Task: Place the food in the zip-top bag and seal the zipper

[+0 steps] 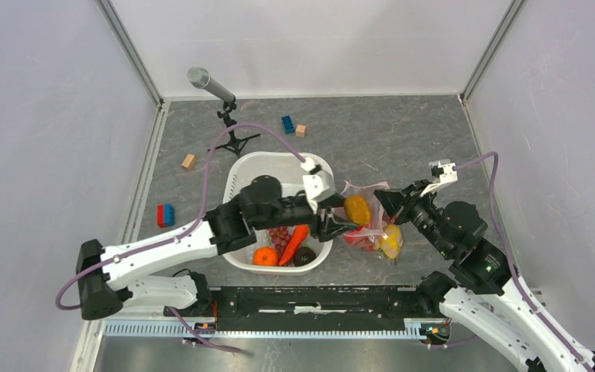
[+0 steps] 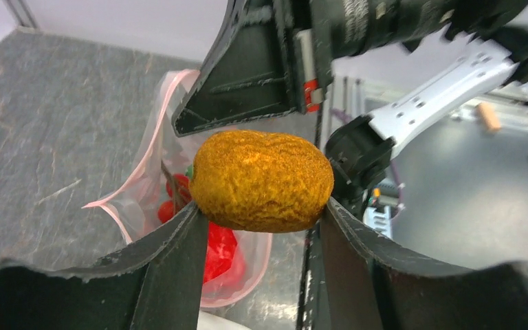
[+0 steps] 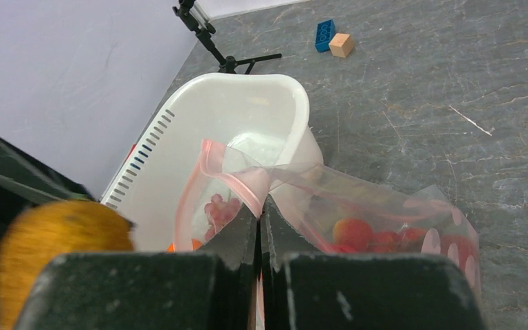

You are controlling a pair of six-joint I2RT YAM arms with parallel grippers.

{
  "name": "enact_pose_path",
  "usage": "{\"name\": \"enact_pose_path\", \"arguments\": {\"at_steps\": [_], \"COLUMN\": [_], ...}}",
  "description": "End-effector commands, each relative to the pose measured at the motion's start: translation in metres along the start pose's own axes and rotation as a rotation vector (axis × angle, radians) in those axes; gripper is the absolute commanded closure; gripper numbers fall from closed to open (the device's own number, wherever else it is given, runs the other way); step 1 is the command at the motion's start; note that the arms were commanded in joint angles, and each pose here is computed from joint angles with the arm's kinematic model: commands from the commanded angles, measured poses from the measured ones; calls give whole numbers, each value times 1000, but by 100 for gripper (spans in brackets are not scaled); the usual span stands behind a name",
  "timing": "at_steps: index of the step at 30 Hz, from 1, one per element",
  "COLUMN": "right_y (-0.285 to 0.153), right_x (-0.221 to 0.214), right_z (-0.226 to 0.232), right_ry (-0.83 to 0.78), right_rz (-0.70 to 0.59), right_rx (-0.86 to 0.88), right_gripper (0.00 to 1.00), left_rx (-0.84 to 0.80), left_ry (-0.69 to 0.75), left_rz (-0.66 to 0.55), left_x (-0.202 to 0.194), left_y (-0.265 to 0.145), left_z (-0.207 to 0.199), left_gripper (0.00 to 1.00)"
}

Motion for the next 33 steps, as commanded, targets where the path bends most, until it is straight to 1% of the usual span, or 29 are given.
{"name": "enact_pose_path", "arguments": {"at_steps": [1, 5, 7, 8, 9, 10, 15, 16, 17, 18, 21, 24, 26, 28, 29, 31, 33], "right_y": [1, -2, -3, -4, -5, -5, -7, -8, -8, -8, -10, -15, -18, -22, -23, -25, -25], "right_x": [10, 13, 14, 15, 15, 15, 18, 18, 19, 19, 21, 26, 29, 32, 33, 35, 34], "right_z": [9, 9, 9, 9, 8, 7, 8, 8, 8, 7, 7, 8, 8, 6, 5, 4, 3], "right_ry": [17, 17, 18, 18, 17, 18, 20, 19, 19, 19, 18, 17, 19, 18, 18, 16, 13], "right_rz": [-40, -47, -53, -55, -57, -60, -70, -71, -73, -75, -80, -100, -120, -140, -144, -153, -148], "right_rx": [42, 44, 41, 40, 35, 31, 29, 30, 30, 27, 25, 32, 27, 15, 9, 4, 2], "right_gripper": [98, 98, 98, 98, 98, 98, 97, 97, 97, 97, 97, 97, 97, 97, 97, 97, 97], "left_rx": [137, 286, 325, 324, 323, 323, 383, 384, 383, 381, 360, 366, 414, 501, 554, 641, 682], "left_ry": [127, 138, 146, 156, 160, 161, 159, 162, 164, 165, 160, 139, 130, 112, 80, 6, -104], "left_rz": [140, 223, 268, 290, 301, 308, 285, 277, 270, 260, 226, 135, 75, 60, 54, 67, 93], "left_x": [-15, -26, -32, -34, -36, -37, -31, -29, -28, -25, -17, -4, 0, -5, -9, -22, -45], "left_y": [17, 27, 29, 31, 31, 32, 25, 24, 22, 20, 15, 5, -7, -22, -29, -44, -59], "left_z": [19, 40, 46, 47, 47, 47, 51, 51, 50, 49, 44, 39, 42, 52, 59, 76, 97], "left_gripper": [51, 51, 49, 46, 38, 33, 19, 14, 7, 4, 5, 0, 0, 0, 0, 0, 0]}}
Point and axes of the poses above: each gripper's point midway between its finger pads, its own y axis out along the fingers, its own z axis along the line the jaws close on, x = y × z, the point moved 5 cm from there along -y, back along the fingers, and after that the axes turned 2 degrees about -y, right-handed, at the moved point
